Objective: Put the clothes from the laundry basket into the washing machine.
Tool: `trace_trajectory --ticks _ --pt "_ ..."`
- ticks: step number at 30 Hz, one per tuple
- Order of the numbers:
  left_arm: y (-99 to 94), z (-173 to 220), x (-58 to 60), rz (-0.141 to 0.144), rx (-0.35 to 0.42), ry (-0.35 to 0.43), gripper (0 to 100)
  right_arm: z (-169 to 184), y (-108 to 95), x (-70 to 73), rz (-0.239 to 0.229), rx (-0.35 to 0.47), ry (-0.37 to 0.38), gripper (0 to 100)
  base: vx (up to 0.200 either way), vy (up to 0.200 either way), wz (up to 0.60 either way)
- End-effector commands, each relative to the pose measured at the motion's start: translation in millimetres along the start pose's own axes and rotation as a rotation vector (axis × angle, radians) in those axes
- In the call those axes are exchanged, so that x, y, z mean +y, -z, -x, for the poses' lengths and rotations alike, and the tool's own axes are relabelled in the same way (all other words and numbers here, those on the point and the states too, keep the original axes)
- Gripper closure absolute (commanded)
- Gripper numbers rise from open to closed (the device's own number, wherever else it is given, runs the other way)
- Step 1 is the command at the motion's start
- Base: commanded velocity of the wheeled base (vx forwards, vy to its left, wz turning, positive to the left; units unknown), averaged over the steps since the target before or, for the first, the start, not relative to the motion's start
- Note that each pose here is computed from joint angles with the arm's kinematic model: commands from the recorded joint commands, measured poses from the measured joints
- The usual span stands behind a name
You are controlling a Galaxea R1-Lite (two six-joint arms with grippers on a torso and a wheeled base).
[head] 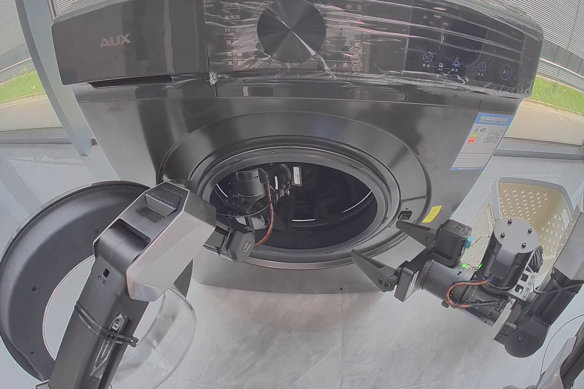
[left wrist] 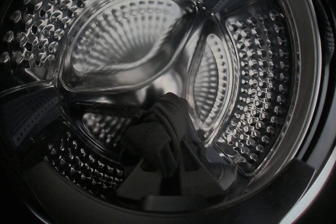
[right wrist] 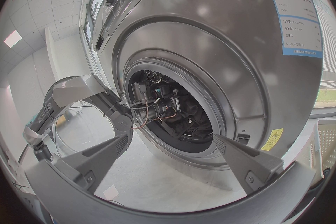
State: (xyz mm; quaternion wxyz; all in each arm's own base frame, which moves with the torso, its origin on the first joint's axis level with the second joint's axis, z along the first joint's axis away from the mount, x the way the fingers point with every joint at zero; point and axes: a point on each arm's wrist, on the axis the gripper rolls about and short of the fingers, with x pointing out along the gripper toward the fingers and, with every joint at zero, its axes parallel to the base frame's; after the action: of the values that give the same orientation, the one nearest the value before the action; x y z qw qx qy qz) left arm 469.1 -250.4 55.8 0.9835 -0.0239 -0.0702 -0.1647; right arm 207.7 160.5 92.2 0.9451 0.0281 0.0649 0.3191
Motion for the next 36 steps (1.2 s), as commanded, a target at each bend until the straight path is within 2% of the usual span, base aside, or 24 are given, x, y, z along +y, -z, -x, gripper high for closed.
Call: trace_trajectory --ticks 1,4,5,10,12,14,16,17,22,28,31,32,36 --pt "4.4 -4.6 2.8 0.0 -0.014 -0.01 100 -0.1 0.0 0.4 0.0 0.0 -0.002 0 0.0 0.0 0.0" --pt "9.7 -2.9 -0.3 -0.002 -0.002 -0.004 100 0.1 -0.4 0.0 0.0 -0.002 -0.001 0 0.0 0.0 0.0" --pt "9.9 -2.5 -1.1 -0.002 -0.002 -0.002 0 0.1 -0.4 0.0 0.0 -0.002 -0.001 0 0.0 0.0 0.0" --pt "10.9 1.1 -7.1 0.007 0.002 0.01 0 0.3 -0.1 0.0 0.0 -0.001 0.0 0 0.0 0.0 0.0" --pt "14.4 9.0 -13.1 0.0 0.044 0.024 0 0.3 -0.1 0.0 0.0 -0.001 0.0 0 0.0 0.0 0.0" --pt "4.5 23.9 -19.9 -0.009 0.096 0.05 0 0.3 -0.1 0.0 0.0 -0.001 0.0 0 0.0 0.0 0.0" --pt "5.0 26.4 -21.0 -0.011 0.109 0.054 0 0.3 -0.1 0.0 0.0 -0.001 0.0 0 0.0 0.0 0.0" --pt "7.5 44.3 -22.7 -0.033 0.223 0.072 0 0.6 0.1 0.0 0.0 0.001 0.0 0 0.0 0.0 0.0" --pt "18.8 62.3 -15.8 -0.065 0.34 0.072 0 0.3 -0.1 0.8 0.001 0.0 -0.003 0 0.0 0.0 0.0" --pt "36.3 66.0 -12.2 -0.077 0.382 0.068 0 0.1 0.4 2.0 -0.001 0.002 -0.008 0 0.0 0.0 0.0" --pt "47.9 65.4 -9.6 -0.093 0.399 0.075 0 0.1 0.4 2.0 -0.001 0.002 -0.008 0 0.0 0.0 0.0" --pt "49.2 65.9 -9.6 -0.097 0.405 0.077 100 0.1 0.4 2.0 0.001 0.002 -0.008 0 0.0 0.0 0.0" --pt "59.7 66.1 -3.6 -0.108 0.427 0.065 100 -0.1 0.2 2.0 -0.001 0.0 -0.01 0 0.0 0.0 0.0"
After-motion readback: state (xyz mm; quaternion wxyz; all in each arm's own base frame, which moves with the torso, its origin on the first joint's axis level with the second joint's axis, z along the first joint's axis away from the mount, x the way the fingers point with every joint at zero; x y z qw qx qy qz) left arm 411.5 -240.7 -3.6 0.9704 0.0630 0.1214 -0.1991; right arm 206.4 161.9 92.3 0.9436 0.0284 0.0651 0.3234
